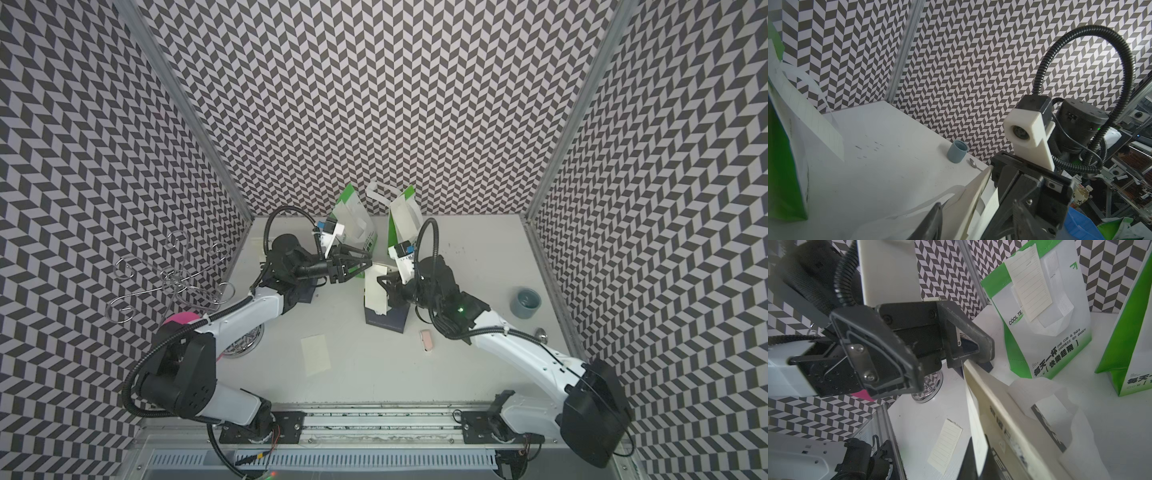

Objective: Staple the receipts to the bags
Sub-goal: Hold the receipt from the takeout bag.

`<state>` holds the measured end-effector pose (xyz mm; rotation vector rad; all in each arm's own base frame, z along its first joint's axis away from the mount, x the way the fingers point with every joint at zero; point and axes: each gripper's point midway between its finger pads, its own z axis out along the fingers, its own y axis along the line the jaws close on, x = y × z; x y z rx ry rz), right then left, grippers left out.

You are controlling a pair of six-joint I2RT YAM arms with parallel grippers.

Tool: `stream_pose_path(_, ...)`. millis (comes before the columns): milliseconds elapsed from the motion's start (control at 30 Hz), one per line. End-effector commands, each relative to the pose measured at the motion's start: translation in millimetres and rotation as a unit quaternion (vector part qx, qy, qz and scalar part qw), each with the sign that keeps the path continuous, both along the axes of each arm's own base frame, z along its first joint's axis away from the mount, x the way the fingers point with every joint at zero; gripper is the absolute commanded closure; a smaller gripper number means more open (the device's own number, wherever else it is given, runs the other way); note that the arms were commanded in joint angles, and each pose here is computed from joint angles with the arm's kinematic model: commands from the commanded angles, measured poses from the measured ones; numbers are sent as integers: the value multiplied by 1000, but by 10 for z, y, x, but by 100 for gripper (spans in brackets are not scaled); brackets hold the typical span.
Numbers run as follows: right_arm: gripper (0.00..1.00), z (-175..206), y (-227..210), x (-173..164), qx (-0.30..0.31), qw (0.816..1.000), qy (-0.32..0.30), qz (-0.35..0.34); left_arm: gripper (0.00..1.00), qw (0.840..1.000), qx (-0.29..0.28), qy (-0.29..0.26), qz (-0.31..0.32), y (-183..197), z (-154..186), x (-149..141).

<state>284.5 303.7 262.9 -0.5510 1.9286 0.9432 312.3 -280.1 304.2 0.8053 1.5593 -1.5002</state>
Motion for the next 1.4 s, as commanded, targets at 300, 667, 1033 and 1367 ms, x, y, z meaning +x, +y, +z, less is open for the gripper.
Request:
stream_pose_path(300,100,90,-44,-5,31,999,0,-14,40,999,11,-28,10,17,74,-7)
stream_pose_path(667,100,174,-53,-30,64,998,-2,-17,44,999,13,-29,7,14,34,-11)
stream_pose_path(1033,100,252,-55,-26,67,997,-13,-18,50,999,14,-33,8,16,49,-20)
stream_pose_path(1367,100,182,-42,32,49,998,-10,-24,58,999,23,-31,12,14,11,6)
